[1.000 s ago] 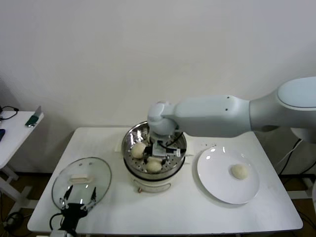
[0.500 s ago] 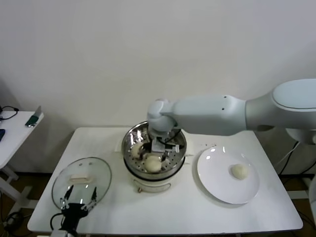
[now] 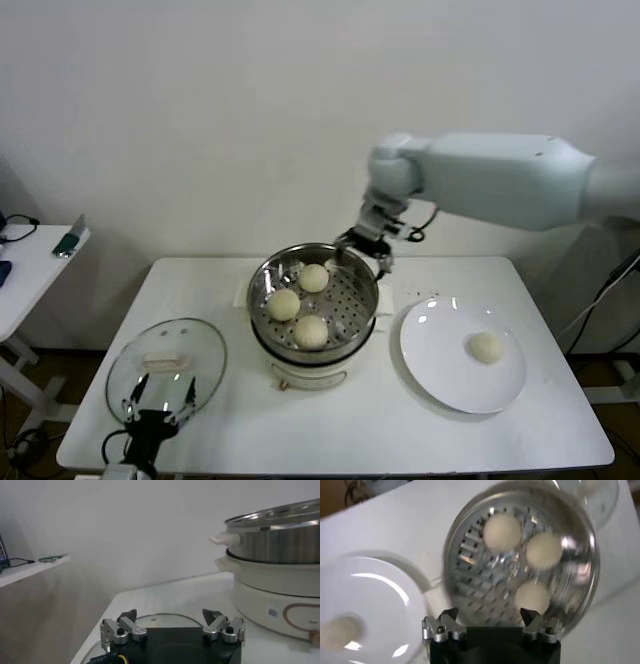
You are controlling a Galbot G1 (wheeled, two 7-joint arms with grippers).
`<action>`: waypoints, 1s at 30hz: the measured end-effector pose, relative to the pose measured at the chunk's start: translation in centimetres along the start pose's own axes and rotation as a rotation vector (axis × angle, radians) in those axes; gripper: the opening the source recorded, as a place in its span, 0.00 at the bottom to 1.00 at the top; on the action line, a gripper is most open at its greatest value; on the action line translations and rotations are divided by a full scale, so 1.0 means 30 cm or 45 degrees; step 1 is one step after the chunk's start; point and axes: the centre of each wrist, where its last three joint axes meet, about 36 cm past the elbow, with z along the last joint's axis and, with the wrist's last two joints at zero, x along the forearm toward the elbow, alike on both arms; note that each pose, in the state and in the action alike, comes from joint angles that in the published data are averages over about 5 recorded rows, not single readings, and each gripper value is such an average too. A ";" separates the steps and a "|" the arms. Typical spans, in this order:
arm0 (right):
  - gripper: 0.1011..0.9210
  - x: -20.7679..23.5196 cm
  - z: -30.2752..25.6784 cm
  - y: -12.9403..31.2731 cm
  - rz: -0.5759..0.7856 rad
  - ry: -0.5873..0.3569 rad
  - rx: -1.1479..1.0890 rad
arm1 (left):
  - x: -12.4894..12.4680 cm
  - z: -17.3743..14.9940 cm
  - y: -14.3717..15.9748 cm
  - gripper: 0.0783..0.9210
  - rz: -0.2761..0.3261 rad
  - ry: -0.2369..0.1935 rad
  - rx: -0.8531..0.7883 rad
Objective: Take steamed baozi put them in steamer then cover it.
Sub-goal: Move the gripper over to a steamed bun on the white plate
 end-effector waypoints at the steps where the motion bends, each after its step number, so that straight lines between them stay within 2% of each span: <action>1: 0.88 0.003 0.039 0.044 -0.004 0.004 -0.076 | -0.002 -0.002 0.000 0.88 0.000 -0.002 0.002; 8: 0.88 -0.045 0.236 0.365 -0.040 0.027 -0.527 | -0.007 -0.008 -0.005 0.88 0.008 -0.008 0.012; 15: 0.88 -0.148 0.325 0.600 -0.074 0.099 -0.779 | -0.007 -0.007 -0.003 0.88 0.008 -0.010 0.013; 22: 0.88 -0.269 0.356 0.715 -0.092 0.159 -0.888 | 0.002 -0.004 -0.010 0.88 0.014 -0.008 0.013; 30: 0.88 -0.408 0.371 0.771 -0.105 0.183 -0.939 | 0.016 0.004 -0.012 0.88 0.017 0.003 0.002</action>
